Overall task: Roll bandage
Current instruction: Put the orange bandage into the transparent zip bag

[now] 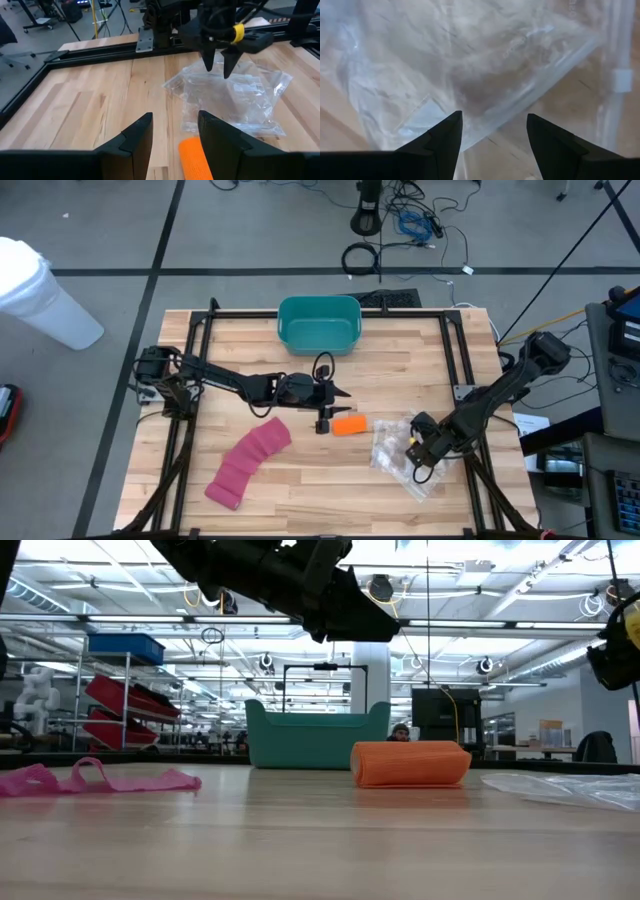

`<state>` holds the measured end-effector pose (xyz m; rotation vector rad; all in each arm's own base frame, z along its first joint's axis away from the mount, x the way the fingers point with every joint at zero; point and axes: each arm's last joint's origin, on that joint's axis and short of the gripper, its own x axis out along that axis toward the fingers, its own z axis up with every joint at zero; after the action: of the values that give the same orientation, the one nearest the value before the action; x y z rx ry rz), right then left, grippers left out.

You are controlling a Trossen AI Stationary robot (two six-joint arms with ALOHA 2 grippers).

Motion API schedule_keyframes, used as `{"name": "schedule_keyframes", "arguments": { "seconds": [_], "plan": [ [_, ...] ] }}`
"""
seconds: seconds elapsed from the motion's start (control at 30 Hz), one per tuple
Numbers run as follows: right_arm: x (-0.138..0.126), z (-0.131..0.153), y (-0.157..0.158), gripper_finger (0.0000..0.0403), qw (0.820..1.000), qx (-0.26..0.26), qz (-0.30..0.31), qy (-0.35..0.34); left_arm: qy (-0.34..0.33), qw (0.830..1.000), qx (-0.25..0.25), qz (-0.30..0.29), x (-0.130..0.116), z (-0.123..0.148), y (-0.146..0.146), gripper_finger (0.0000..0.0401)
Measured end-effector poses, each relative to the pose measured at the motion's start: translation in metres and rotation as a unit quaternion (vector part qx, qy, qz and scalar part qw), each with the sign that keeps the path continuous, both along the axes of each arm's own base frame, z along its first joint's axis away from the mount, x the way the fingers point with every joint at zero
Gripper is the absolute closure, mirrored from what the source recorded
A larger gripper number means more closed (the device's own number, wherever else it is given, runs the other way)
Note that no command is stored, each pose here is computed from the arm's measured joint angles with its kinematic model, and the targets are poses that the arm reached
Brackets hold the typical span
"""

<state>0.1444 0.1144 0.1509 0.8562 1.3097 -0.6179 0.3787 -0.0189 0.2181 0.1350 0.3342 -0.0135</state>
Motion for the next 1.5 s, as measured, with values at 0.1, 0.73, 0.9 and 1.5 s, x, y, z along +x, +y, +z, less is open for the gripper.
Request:
{"name": "schedule_keyframes", "arguments": {
  "seconds": [0.1, 0.73, 0.9, 1.5],
  "plan": [
    [0.003, -0.005, 0.002, 0.0195, 1.000, -0.002, 0.000, 0.003, 0.000, 1.000, 0.000, 0.000, 0.000, 0.000, 0.000, 0.0237],
    [0.014, -0.006, 0.009, 0.0394, 0.994, -0.006, 0.098, -0.056, 0.000, 1.000, -0.003, 0.001, 0.000, 0.000, 0.000, 0.0237],
    [0.016, 0.000, 0.009, 0.0401, 0.984, -0.048, 0.156, -0.073, -0.003, 1.000, -0.003, 0.001, 0.000, 0.000, 0.000, 0.0237],
    [0.052, 0.067, 0.011, 0.0403, 0.670, -0.528, 0.520, -0.040, -0.096, 0.995, 0.007, 0.007, 0.005, 0.018, 0.008, 0.0237]
  ]
}}
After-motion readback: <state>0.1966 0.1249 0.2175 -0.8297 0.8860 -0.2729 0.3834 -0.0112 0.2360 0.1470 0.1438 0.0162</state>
